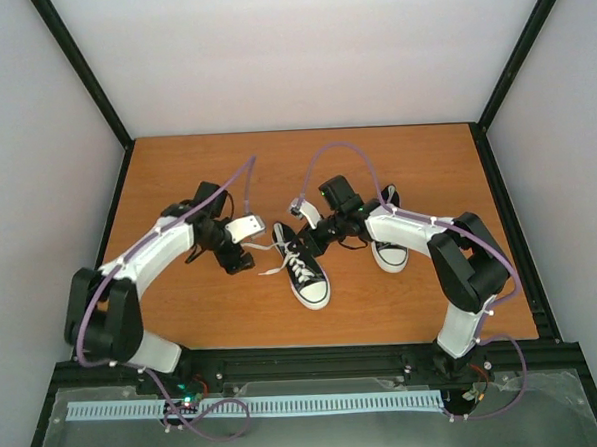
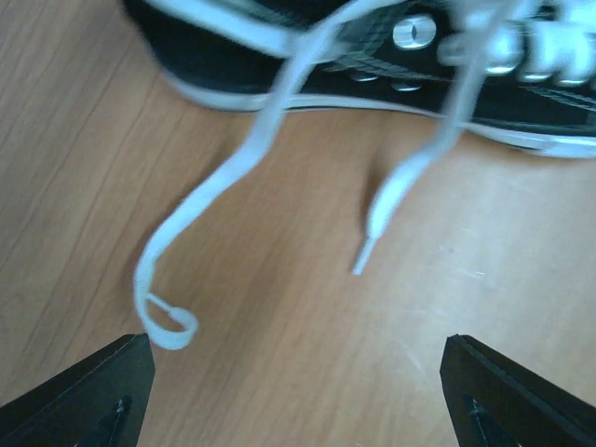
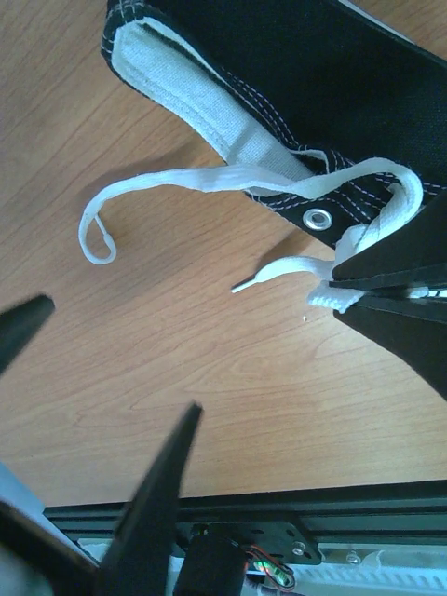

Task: Tie the shoes
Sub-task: Wrap the shoelace around the shoelace.

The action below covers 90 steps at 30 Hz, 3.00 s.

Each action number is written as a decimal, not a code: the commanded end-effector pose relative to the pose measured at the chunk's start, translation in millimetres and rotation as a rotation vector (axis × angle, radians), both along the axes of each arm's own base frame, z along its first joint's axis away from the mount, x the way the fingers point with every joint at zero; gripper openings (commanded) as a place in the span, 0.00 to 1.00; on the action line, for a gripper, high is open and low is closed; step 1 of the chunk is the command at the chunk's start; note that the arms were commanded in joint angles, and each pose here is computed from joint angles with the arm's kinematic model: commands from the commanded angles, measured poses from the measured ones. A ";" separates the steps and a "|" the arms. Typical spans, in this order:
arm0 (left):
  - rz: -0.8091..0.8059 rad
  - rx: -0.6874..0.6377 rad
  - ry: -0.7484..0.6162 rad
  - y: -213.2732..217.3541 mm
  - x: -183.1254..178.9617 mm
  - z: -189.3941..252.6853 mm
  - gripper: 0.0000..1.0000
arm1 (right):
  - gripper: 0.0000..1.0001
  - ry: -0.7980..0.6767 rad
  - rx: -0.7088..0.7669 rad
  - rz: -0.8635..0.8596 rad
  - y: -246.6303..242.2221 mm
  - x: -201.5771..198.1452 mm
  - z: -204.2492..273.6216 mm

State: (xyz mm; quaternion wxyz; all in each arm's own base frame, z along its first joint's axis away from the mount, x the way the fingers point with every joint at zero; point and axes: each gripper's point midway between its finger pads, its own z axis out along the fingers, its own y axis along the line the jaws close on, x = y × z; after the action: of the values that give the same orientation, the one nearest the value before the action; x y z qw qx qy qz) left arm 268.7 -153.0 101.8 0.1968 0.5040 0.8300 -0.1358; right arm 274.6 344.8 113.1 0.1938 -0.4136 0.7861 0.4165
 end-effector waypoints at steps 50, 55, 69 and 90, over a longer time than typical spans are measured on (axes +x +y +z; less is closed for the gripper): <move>-0.371 -0.481 0.135 -149.7 -79.2 48.2 0.01 | 0.03 -0.057 0.041 0.047 2.8 -3.3 20.8; -0.400 -0.531 0.063 -188.1 -71.9 57.4 0.02 | 0.03 -0.051 0.033 0.041 3.2 -1.5 18.0; -0.313 -0.548 -0.028 -211.2 -48.5 49.0 0.16 | 0.03 -0.032 0.022 0.029 2.7 0.1 10.0; -0.404 -0.600 -0.118 -183.7 -79.1 109.9 0.38 | 0.03 -0.013 0.017 0.036 4.2 -0.5 6.6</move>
State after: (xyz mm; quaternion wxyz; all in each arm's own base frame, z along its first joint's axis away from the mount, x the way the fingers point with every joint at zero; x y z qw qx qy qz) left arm 188.0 -349.3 156.6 0.2865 0.5853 0.6615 -0.3713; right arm 275.8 339.6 115.3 0.1953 -0.4206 0.7838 0.4129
